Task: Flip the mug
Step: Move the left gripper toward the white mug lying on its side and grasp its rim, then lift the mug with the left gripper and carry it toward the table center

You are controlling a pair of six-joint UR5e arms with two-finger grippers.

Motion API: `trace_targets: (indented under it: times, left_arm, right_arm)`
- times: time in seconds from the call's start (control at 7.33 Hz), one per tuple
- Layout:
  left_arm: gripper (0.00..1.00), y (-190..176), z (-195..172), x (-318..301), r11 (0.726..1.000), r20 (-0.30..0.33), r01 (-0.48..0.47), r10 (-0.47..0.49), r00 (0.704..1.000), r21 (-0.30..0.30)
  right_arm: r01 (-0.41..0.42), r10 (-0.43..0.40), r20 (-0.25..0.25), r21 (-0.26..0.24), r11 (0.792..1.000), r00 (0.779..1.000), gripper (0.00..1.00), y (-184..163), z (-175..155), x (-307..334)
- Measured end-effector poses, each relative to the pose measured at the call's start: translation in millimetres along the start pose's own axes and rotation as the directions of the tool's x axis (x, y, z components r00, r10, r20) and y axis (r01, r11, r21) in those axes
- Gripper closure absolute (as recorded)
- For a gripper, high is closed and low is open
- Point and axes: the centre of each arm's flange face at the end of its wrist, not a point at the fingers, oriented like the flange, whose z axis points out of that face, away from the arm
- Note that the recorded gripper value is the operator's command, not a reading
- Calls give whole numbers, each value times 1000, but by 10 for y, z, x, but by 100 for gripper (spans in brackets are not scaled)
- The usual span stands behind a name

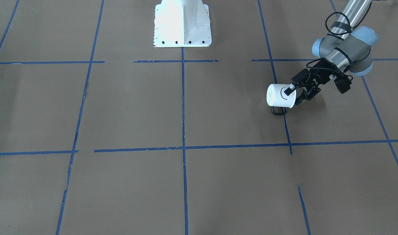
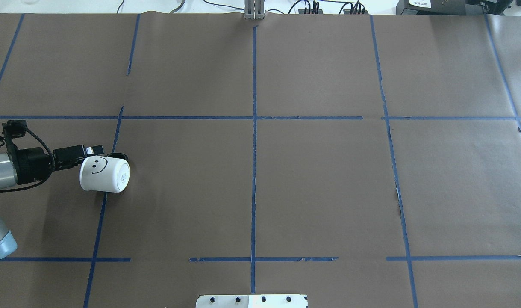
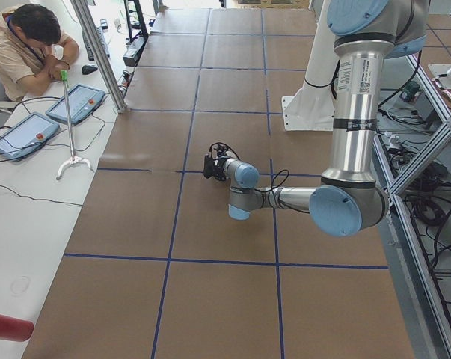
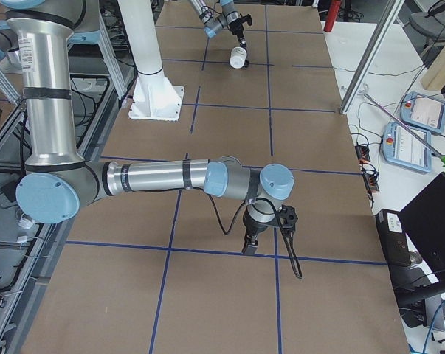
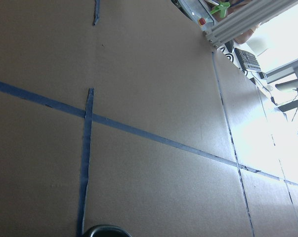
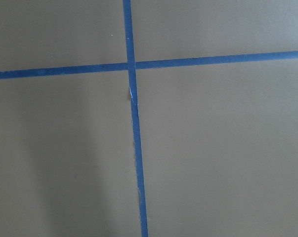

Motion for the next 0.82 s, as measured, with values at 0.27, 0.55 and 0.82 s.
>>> trace_targets:
  times: [0.27, 0.55, 0.82]
  left_arm:
    - [32, 115, 29, -24, 997, -10, 27, -28, 1000, -71]
    - [100, 186, 62, 40, 988, -29, 46, -50, 998, -149]
    - [100, 209, 67, 165, 961, -44, 69, -84, 995, -269]
  right_arm:
    - [0, 0, 0, 0, 1000, 1000, 0, 0, -1, -1]
    - [0, 0, 0, 0, 1000, 1000, 0, 0, -1, -1]
    - [0, 0, 0, 0, 1000, 1000, 0, 0, -1, -1]
